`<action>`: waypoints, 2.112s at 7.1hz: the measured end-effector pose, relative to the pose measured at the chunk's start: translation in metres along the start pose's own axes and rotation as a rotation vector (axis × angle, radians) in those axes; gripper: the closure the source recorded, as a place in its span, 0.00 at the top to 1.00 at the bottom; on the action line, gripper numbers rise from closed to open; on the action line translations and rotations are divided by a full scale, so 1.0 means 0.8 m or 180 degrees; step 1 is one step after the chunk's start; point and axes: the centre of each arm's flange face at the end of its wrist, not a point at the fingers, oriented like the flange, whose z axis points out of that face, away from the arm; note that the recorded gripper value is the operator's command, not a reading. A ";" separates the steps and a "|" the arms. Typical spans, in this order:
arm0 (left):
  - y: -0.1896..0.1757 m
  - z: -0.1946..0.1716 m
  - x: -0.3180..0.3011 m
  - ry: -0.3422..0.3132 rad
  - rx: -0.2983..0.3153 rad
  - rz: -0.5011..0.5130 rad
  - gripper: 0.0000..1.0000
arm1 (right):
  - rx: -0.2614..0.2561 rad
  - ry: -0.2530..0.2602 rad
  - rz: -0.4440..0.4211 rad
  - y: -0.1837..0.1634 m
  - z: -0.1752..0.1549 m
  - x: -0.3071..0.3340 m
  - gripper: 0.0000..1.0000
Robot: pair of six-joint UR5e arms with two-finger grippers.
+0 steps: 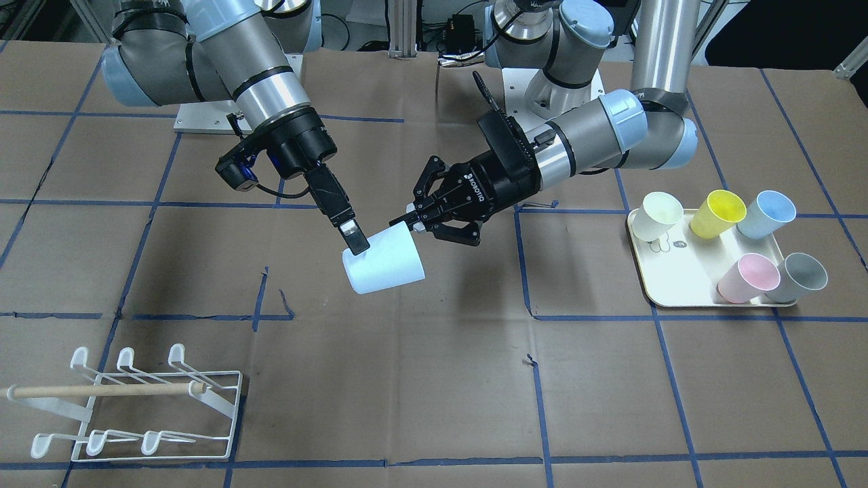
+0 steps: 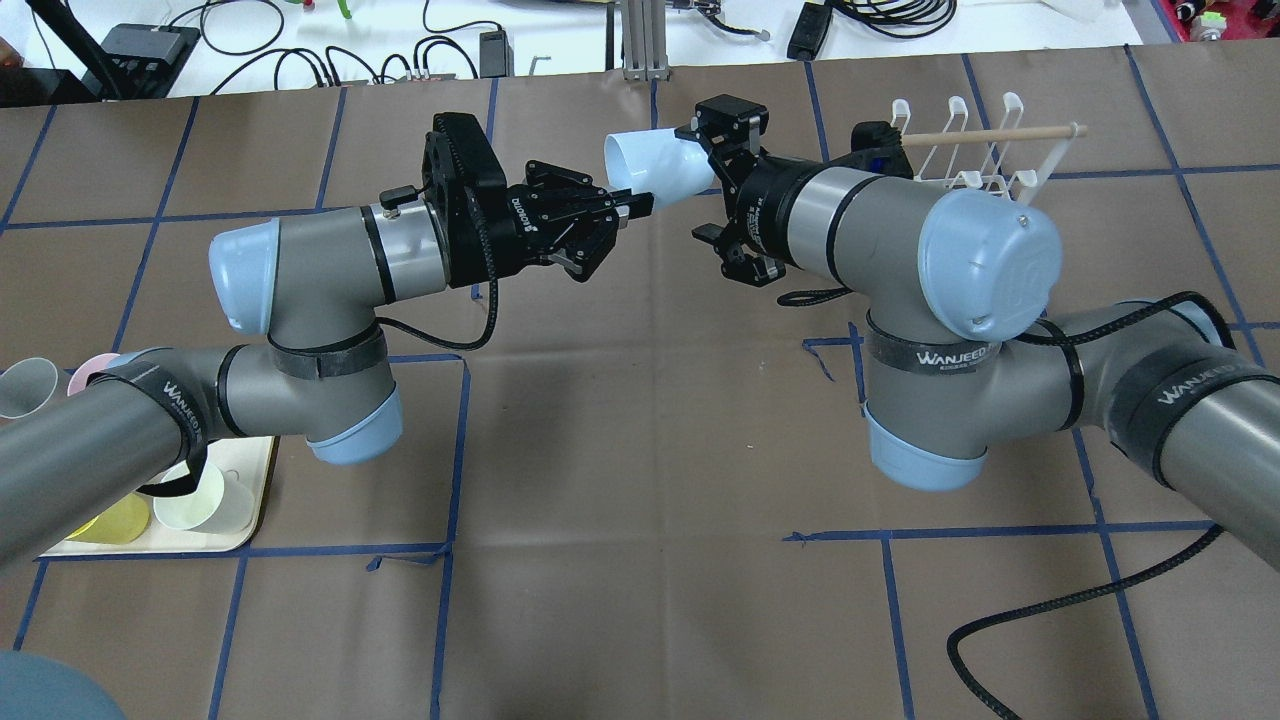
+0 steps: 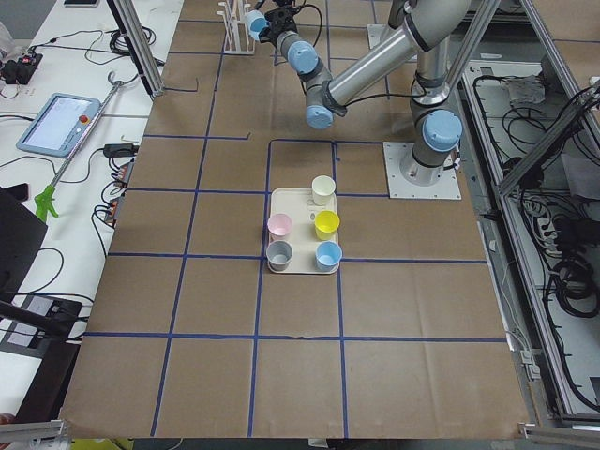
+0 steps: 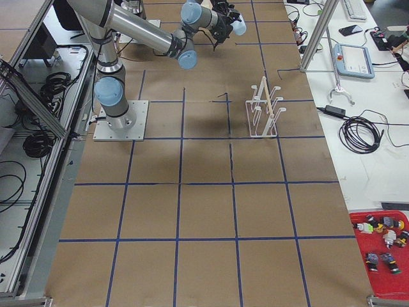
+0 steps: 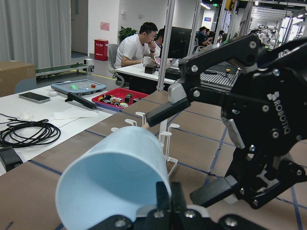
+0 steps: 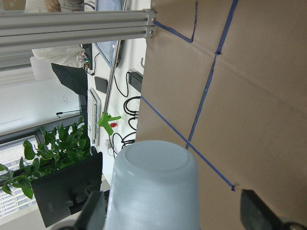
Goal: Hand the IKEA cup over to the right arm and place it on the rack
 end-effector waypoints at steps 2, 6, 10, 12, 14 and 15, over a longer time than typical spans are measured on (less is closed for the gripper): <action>0.000 0.000 0.001 0.0003 -0.0001 -0.0001 0.00 | -0.0018 0.0008 -0.0007 -0.002 0.012 -0.005 0.99; -0.001 0.001 0.001 0.0001 -0.0003 -0.0025 0.00 | -0.0076 0.0026 0.0034 -0.002 0.038 -0.014 0.99; -0.001 0.001 0.002 -0.0001 -0.0004 -0.0033 0.00 | -0.0081 0.0031 0.0030 -0.002 0.042 -0.015 0.54; -0.001 0.001 0.002 -0.0001 -0.0003 -0.0033 0.03 | -0.0101 0.0030 0.0026 -0.002 0.042 -0.015 0.44; -0.002 0.000 0.002 -0.0011 -0.0003 -0.0023 0.13 | -0.0107 0.0033 0.0023 -0.002 0.042 -0.015 0.43; -0.004 0.000 0.002 -0.0018 -0.0002 -0.0011 0.18 | -0.0106 0.0034 0.0023 -0.002 0.042 -0.015 0.42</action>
